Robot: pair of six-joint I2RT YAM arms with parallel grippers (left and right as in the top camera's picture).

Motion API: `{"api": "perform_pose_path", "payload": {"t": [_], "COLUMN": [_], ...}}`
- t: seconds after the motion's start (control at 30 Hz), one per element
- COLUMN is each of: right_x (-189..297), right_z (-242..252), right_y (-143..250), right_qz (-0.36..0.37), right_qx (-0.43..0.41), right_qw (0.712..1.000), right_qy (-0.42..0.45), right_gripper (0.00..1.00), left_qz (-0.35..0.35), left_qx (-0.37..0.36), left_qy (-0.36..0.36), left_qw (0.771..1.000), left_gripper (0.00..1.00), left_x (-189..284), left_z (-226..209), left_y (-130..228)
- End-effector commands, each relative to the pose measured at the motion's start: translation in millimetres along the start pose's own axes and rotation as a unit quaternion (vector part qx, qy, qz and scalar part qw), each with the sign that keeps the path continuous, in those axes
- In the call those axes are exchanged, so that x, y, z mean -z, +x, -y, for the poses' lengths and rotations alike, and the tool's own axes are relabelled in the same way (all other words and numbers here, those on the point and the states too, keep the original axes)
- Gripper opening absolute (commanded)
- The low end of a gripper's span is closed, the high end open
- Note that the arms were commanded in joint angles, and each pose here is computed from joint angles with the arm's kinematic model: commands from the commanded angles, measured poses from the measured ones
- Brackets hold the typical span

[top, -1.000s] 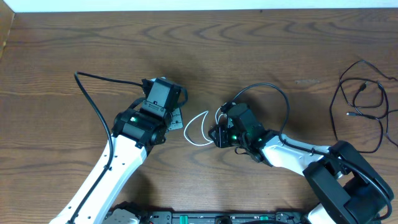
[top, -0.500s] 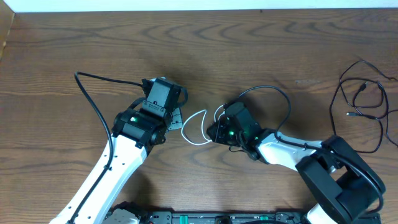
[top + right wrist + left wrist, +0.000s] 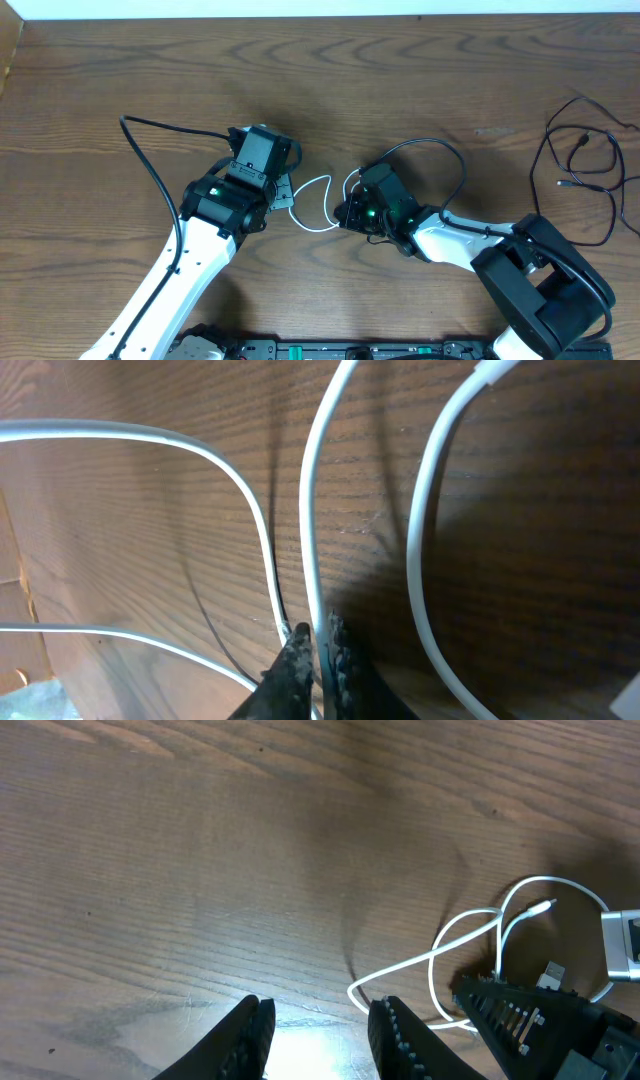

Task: Untangle cables
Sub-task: 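Reach the right gripper to the white cable loop and grasp it, then carry the white cable with the right gripper to the right edge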

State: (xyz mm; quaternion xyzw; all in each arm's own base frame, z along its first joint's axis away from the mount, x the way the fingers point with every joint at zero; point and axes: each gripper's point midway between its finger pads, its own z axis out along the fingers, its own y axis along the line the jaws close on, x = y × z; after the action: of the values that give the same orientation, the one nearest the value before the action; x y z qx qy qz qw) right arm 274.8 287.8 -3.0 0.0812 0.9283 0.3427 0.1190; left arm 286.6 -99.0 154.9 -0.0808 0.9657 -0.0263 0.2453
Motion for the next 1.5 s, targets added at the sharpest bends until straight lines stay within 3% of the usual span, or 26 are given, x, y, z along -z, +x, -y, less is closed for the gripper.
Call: {"api": "perform_pose_path", "payload": {"t": [0.0, 0.57, 0.73, 0.9, 1.1, 1.2, 1.47], "right_x": [-10, -5, 27, 87, 192, 229, 248], "right_z": [47, 37, 10, -21, -15, 0, 76], "right_y": [21, 18, -10, -58, -128, -143, -138], "right_qz": [-0.021, -0.026, 0.018, 0.125, 0.318, 0.367, 0.305], "right_qx": [-0.016, 0.073, 0.154, 0.251, 0.287, 0.290, 0.284], "right_qw": [0.997, 0.996, 0.988, 0.960, 0.895, 0.863, 0.832], "right_qy": [0.070, 0.049, 0.020, 0.005, 0.123, 0.193, 0.366], "right_gripper": [0.05, 0.01, 0.01, 0.01, 0.01, 0.01, 0.01], "left_qz": [-0.003, -0.003, -0.007, -0.009, -0.011, -0.011, -0.010], "left_qx": [-0.005, -0.005, -0.006, -0.007, -0.007, -0.007, -0.007], "left_qy": [-0.016, -0.016, -0.019, -0.020, -0.021, -0.021, -0.021], "left_qw": [1.000, 1.000, 1.000, 1.000, 1.000, 1.000, 1.000], "left_gripper": [0.36, 0.36, 0.36, 0.36, 0.36, 0.36, 0.36], "left_x": [-4, -4, -4, -4, -4, -4, -4], "left_z": [-6, -6, -7, -7, -8, -8, -8], "left_y": [3, 3, 5, 6, 7, 7, 7]}}
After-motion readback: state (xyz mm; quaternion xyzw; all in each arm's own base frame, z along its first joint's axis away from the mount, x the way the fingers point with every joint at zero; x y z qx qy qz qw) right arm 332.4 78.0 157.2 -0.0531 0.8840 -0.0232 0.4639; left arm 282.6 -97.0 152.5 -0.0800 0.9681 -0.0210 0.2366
